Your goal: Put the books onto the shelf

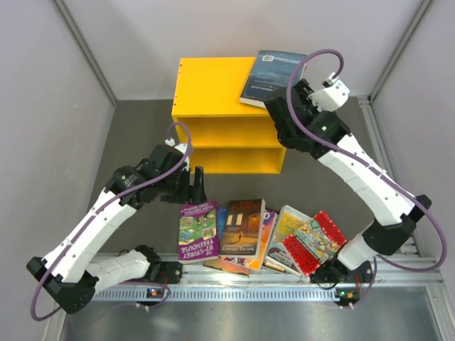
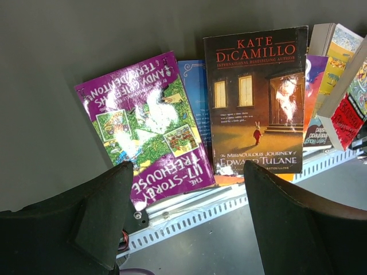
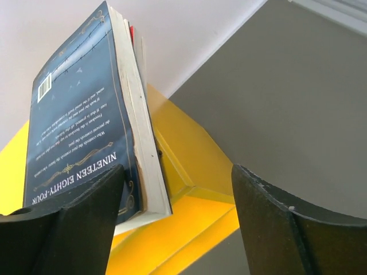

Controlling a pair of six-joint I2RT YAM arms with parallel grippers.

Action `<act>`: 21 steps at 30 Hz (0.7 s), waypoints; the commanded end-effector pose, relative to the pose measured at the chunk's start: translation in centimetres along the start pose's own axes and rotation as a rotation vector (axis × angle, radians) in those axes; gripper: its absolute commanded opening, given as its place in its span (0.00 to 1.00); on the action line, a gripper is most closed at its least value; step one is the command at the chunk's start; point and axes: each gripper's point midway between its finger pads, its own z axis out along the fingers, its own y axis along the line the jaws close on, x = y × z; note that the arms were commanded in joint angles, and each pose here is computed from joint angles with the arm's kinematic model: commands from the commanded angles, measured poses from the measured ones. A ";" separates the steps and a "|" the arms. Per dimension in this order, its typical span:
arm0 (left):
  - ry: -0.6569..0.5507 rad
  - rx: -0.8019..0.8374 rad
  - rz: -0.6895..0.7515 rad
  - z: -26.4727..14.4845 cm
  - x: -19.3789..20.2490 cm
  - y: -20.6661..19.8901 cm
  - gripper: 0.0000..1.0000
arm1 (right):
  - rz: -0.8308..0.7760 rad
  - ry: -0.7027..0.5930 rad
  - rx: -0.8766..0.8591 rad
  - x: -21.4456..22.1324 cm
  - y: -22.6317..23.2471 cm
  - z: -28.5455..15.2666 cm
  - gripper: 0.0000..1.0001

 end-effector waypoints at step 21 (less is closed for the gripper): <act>0.044 0.193 -0.094 3.0 1.4 -3.1 0.81 | -0.138 0.828 -0.707 18.6 -11.0 -13.7 0.98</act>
